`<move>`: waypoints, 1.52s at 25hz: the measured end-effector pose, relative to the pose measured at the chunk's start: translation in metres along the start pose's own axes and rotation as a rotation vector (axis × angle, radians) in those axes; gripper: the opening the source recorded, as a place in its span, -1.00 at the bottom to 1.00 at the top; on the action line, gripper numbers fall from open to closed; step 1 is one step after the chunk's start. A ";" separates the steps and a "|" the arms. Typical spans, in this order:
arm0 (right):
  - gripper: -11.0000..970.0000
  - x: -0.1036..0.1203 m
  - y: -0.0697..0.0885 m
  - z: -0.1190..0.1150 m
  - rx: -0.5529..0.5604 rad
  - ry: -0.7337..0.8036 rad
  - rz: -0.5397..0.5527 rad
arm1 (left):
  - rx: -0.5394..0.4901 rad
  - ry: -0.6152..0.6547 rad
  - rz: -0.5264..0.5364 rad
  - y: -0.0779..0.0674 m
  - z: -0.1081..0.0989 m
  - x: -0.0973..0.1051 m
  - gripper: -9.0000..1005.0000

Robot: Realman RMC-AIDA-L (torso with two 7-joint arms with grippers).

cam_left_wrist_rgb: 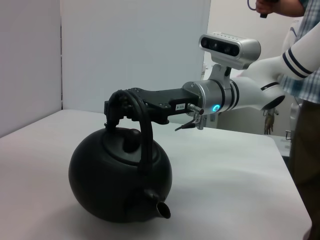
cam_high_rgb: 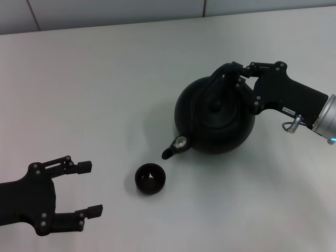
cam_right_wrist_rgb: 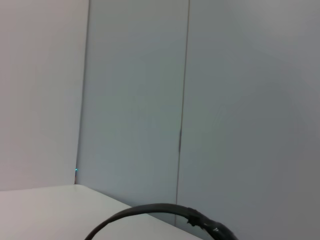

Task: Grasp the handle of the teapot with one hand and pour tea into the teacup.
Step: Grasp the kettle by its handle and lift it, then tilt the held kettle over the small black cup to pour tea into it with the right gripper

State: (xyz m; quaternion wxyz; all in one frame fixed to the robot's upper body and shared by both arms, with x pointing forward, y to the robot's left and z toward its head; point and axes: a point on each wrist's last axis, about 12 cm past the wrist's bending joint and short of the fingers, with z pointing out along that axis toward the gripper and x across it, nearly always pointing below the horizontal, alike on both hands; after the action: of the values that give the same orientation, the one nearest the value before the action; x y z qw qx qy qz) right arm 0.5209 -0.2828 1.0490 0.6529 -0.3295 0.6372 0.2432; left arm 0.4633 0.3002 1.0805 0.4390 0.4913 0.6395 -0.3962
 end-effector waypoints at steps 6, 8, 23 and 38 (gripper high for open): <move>-0.71 -0.005 -0.005 0.003 -0.015 0.001 -0.033 | 0.000 -0.003 -0.005 0.000 0.001 0.000 0.68; -0.71 -0.006 -0.006 0.004 -0.019 0.002 -0.043 | -0.001 -0.003 -0.006 0.000 0.001 0.000 0.68; -0.71 -0.022 -0.017 0.018 -0.063 -0.010 -0.125 | -0.007 -0.002 -0.010 0.000 0.001 0.002 0.68; -0.72 -0.030 -0.017 0.032 -0.127 -0.004 -0.186 | -0.011 -0.004 -0.013 0.001 0.002 0.001 0.68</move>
State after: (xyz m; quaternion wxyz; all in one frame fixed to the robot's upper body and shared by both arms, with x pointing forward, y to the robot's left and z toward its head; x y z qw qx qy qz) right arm 0.5531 -0.2671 1.0798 0.6517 -0.4275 0.5858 0.2223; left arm 0.4641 0.2989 1.0785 0.4405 0.4839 0.6439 -0.3964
